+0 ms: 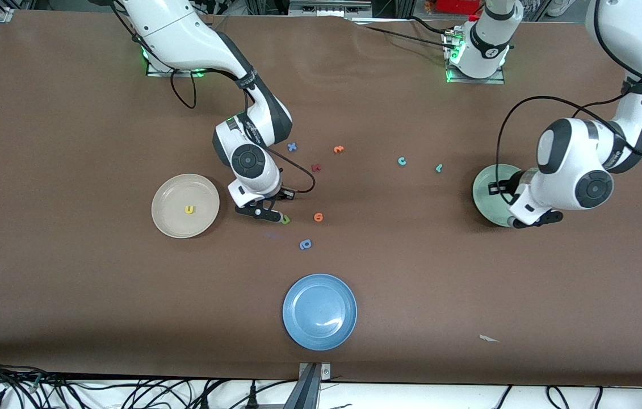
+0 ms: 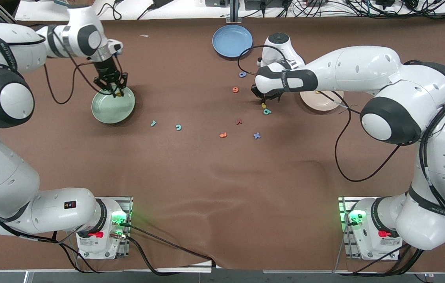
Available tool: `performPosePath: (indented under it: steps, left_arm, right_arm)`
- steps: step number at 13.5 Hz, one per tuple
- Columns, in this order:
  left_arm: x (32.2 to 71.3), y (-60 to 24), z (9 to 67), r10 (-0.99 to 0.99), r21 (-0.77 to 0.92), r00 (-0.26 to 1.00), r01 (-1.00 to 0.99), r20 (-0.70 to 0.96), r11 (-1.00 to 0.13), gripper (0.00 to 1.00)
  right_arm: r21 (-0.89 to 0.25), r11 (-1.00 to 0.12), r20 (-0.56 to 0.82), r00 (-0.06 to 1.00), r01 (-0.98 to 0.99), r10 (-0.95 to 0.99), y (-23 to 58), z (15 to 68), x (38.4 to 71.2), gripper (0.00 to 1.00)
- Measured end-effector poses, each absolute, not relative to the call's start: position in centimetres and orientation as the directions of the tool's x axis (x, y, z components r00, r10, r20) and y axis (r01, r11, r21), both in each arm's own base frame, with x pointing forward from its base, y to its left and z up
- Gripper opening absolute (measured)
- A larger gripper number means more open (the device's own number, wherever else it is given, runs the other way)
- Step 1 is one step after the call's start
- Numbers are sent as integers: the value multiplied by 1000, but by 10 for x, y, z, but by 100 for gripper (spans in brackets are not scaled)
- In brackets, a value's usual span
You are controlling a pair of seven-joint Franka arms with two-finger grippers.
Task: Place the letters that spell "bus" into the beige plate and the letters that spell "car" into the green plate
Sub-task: 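Place the yellow o on the green plate while the right gripper grasps yellow z, then carry the yellow z to the cream plate while the left gripper grasps cyan letter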
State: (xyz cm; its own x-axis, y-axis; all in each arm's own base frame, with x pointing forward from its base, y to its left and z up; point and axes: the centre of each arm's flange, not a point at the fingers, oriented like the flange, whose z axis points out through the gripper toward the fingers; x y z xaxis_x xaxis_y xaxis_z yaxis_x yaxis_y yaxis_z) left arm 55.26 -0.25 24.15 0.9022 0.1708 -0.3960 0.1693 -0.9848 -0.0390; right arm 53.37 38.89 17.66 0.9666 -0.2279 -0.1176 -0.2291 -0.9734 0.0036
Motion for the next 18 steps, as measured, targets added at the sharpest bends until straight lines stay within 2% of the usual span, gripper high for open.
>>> performPosePath:
  steps: [3,6,7,12,13,18]
  left_arm:
    - [530,3,200,149,-52,916,140,-371,-989,31]
    - [520,1,186,146,-47,917,139,-370,-989,35]
    - [521,1,188,146,-47,919,139,-365,-989,42]
    - [530,-19,235,121,-51,936,110,-330,-993,91]
    - [529,-36,245,125,-56,938,113,-322,-992,100]
    - [510,-125,251,192,-50,934,185,-302,-981,97]
  right_arm:
    - [5,-974,-118,967,-228,-227,389,177,533,1]
    - [5,-974,-117,967,-227,-226,389,177,533,1]
    - [5,-974,-117,967,-225,-224,390,177,533,7]
    - [-3,-983,-114,977,-183,-182,392,180,532,57]
    - [-5,-985,-114,979,-170,-168,392,180,532,62]
    - [1,-996,-131,988,-86,-85,390,174,526,52]
